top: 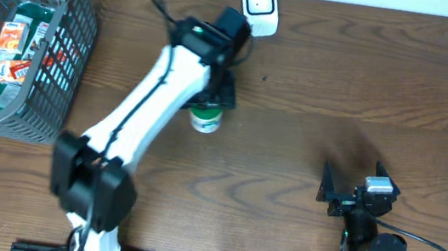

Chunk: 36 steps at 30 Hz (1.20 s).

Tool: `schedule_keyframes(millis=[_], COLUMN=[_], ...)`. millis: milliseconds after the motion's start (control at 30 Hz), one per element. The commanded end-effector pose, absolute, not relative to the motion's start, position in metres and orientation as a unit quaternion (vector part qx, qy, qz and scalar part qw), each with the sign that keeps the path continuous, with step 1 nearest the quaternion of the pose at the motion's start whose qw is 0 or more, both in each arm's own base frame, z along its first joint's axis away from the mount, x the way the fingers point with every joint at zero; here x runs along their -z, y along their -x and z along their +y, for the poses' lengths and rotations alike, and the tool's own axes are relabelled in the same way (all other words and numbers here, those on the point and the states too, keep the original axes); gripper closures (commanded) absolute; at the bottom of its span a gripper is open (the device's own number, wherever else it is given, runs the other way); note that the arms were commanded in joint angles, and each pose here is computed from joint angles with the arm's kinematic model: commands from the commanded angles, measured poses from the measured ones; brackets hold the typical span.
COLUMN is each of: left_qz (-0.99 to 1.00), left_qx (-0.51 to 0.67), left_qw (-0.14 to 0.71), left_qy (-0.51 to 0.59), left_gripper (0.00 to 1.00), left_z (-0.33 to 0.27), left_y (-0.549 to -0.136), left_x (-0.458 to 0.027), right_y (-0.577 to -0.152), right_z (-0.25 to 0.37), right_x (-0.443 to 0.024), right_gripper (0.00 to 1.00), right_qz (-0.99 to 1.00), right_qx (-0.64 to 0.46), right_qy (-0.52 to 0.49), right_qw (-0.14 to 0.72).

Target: Scan the item barcode

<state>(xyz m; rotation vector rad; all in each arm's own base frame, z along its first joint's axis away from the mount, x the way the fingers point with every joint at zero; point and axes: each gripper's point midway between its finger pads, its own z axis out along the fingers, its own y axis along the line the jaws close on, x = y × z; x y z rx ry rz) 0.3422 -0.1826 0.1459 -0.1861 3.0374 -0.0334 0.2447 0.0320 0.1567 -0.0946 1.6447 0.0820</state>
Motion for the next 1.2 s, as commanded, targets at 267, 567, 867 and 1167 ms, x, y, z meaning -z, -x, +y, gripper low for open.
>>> schedule_keyframes(millis=[267,567,867,1167], left_qz=[0.99,0.992,0.997,0.999], left_qx=[0.004,-0.001,0.027,0.022], left_qw=[0.013,0.004,-0.021,0.029], left_qy=[0.138,0.128,0.074,-0.02], left_gripper=[0.43,0.37,0.16,0.14], left_z=[-0.227,-0.229,-0.239,-0.233], left_y=[-0.354,-0.352,-0.342,-0.353], left_x=[-0.066,-0.057,-0.059,-0.087], right_y=[-0.245,-0.245,-0.245,-0.245], right_z=[0.029,0.029,0.029,0.029], right_x=[-0.156,-0.156,-0.156,-0.156], right_gripper=[0.01,0.01,0.01,0.01], right_qz=[0.733,0.733,0.733,0.733], right_qx=[-0.037,-0.037,-0.037,-0.037], right_qy=[0.031,0.031,0.031,0.031], right_qw=[0.679,0.679,0.679,0.679])
